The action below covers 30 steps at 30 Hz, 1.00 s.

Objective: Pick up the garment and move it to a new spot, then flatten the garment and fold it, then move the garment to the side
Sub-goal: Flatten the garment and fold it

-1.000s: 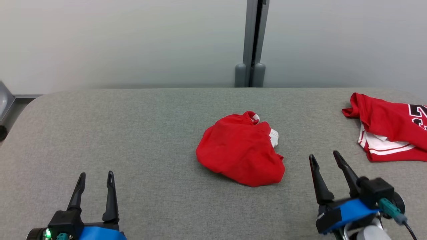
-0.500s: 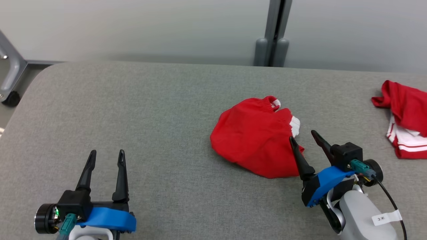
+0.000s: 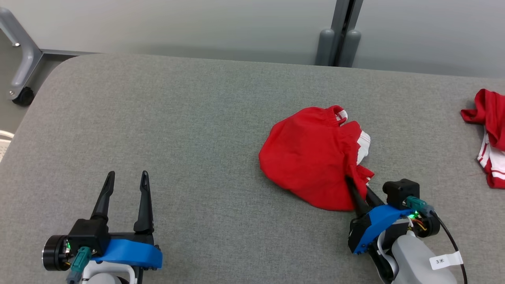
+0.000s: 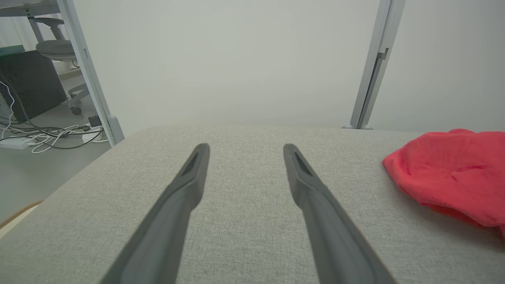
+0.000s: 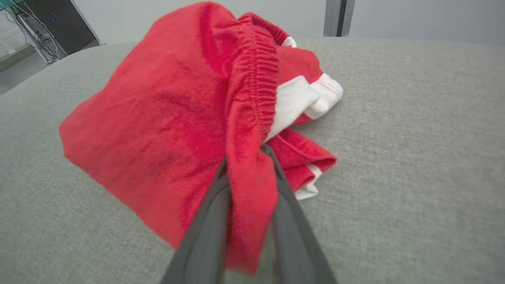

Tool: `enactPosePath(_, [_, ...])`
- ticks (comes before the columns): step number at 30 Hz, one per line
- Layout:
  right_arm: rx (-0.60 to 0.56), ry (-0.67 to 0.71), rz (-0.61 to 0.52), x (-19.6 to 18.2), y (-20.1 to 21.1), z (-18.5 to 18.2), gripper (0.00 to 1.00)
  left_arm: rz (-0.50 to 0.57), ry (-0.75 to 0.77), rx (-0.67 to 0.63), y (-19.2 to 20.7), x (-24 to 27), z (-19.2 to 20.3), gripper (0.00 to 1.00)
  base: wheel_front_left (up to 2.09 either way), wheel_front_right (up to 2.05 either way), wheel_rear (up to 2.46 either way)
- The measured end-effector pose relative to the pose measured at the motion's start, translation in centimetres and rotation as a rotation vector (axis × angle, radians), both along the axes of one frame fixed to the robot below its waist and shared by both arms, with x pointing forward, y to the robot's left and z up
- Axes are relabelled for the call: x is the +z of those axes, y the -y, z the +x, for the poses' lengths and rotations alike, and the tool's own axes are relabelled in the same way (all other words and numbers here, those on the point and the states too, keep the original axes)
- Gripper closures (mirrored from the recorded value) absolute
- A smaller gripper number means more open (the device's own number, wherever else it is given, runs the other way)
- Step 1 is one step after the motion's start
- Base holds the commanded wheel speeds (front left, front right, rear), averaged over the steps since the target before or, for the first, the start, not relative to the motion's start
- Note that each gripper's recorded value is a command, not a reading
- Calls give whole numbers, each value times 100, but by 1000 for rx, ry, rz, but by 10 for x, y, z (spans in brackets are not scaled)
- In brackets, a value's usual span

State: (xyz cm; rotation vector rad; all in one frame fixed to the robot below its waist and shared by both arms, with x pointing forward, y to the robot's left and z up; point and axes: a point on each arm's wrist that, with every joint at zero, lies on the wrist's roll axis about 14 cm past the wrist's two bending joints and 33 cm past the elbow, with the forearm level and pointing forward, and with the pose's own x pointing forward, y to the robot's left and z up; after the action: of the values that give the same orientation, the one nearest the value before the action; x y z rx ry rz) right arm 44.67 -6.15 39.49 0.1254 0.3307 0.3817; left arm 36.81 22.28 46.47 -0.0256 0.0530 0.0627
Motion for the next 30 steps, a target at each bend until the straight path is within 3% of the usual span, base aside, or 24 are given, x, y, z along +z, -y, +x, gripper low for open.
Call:
enactPosePath(5, [-49, 51, 15, 18, 16, 6, 100, -1, 12, -14, 5, 4, 1, 0, 0, 0, 0])
enactPosePath(18, [-329, 330, -75, 107, 152, 25, 100, -12, 46, -53, 19, 14, -2, 0, 0, 0, 0])
enactPosePath(21, [-295, 383, -84, 122, 142, 27, 100, -14, 52, -54, 20, 16, -2, 0, 0, 0, 0])
enactPosePath(30, [29, 408, 2, 125, 5, 13, 100, -29, 57, -25, 12, 17, -12, 0, 0, 0, 0])
